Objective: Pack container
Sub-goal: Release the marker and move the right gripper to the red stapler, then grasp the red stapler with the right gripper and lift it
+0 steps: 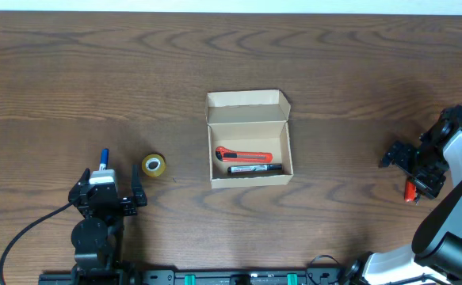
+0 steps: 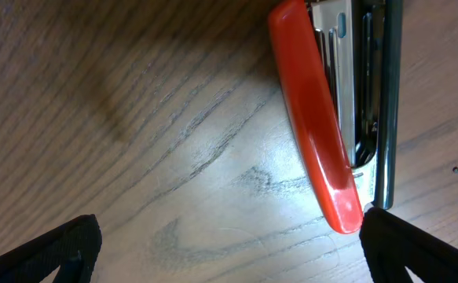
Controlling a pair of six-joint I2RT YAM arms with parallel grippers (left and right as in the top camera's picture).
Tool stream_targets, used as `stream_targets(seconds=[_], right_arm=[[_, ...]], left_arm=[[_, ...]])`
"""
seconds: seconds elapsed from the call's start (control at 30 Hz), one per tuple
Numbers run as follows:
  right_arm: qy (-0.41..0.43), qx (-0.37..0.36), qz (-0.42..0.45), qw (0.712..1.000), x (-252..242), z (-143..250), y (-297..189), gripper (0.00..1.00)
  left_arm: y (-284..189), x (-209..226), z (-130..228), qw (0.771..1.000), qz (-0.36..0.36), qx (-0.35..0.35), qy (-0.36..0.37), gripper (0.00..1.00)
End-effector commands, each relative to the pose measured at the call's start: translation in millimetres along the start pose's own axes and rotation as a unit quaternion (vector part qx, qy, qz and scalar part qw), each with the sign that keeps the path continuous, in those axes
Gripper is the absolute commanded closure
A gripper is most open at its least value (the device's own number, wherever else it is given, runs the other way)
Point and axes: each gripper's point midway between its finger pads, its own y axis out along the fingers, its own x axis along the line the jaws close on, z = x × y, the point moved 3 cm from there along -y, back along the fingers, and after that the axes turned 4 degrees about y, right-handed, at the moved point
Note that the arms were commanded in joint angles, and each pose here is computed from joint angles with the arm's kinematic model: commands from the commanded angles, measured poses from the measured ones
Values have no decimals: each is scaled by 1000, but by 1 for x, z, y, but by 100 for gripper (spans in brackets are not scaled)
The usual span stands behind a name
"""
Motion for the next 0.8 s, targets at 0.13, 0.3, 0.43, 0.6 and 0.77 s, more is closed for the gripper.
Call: stream_targets(seconds=[0.13, 0.3, 0.43, 0.6, 0.77], right_arm=[[43, -32, 4, 999, -27, -19, -8, 1], [79, -40, 0, 996, -48, -25, -9, 1], [81, -47, -6, 996, -48, -29, -8, 1], [81, -58, -8, 995, -48, -29, 2, 7], [84, -60, -10, 995, -48, -22, 19, 8]], left_arm=[[2, -1, 12, 1000, -2, 18, -2, 5], [2, -1, 12, 1000, -2, 18, -1, 5], [2, -1, 12, 1000, -2, 18, -2, 5], [2, -1, 12, 1000, -2, 18, -2, 5], [2, -1, 12, 1000, -2, 18, -2, 5]])
